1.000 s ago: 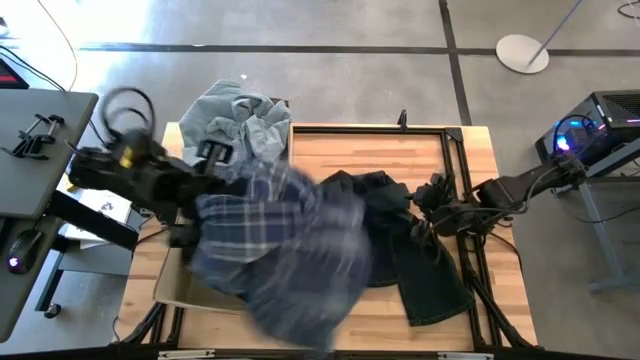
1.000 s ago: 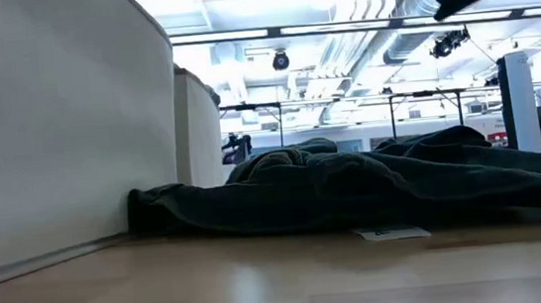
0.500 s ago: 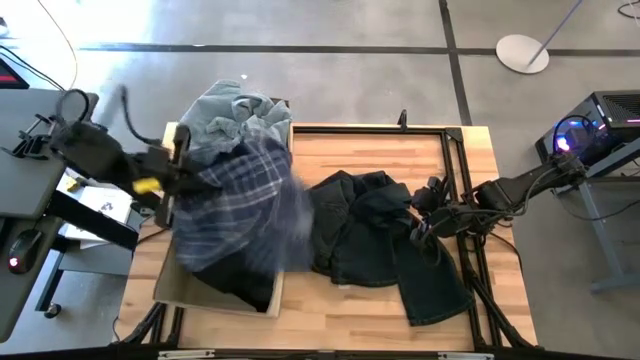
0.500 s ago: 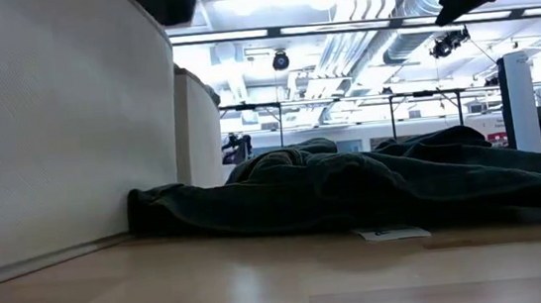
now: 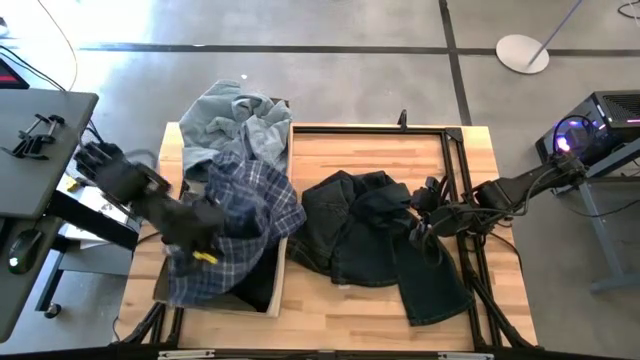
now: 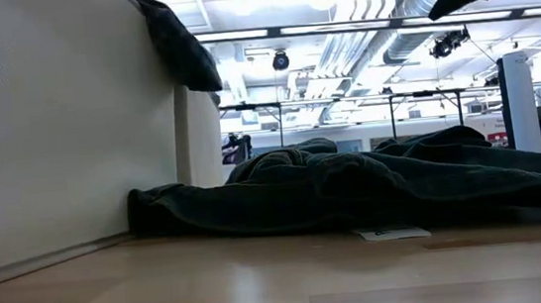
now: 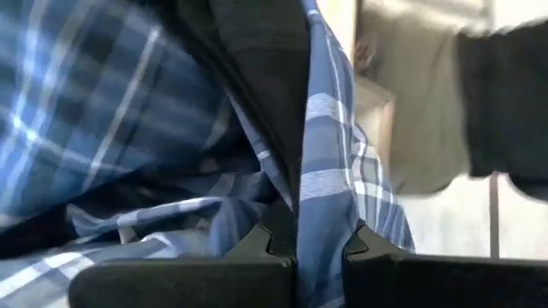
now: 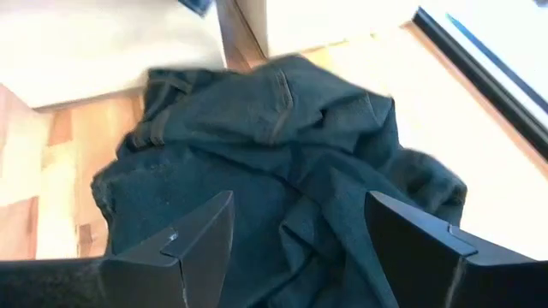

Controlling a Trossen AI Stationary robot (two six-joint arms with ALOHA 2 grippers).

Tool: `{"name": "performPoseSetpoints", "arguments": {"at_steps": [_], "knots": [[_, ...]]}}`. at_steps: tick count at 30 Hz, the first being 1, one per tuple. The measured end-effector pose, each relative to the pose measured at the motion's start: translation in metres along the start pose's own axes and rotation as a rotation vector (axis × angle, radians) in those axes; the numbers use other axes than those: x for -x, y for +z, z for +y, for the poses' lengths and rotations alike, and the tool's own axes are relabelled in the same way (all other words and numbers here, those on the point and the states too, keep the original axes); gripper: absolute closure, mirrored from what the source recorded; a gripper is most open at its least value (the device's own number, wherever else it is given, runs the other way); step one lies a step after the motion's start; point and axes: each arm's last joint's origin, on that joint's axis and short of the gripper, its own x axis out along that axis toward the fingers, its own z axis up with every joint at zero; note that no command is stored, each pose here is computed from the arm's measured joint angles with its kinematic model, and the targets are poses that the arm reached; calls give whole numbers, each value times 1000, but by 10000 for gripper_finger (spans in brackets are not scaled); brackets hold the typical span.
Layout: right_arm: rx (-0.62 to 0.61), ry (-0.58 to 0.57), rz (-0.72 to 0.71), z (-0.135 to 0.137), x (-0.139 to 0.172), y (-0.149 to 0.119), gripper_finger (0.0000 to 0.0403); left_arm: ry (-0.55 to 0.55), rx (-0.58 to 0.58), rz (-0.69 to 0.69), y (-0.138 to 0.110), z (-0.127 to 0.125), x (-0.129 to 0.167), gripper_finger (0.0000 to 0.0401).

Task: Sort clothes
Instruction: Put the checkered shirt into the bottom brown laundry organizer

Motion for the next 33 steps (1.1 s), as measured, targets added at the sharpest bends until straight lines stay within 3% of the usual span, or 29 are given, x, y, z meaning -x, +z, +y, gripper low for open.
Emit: {"name": "performPoseSetpoints", "arguments": {"at_steps": [8,15,18,23,33], "knots": [[82,50,-90,6,1,10,153,120,90,203,-12,8,-85,400],[113,61,-94,6,1,10,153,-174,198,287,-26,39,-176,401],[114,62,-93,6,1,10,153,-175,270,380,-42,58,-203,399],[114,61,-92,6,1,10,153,-106,354,484,-55,79,-209,374],[81,63,-90,6,1,10,153,-230,458,251,-44,94,-158,243]]}}
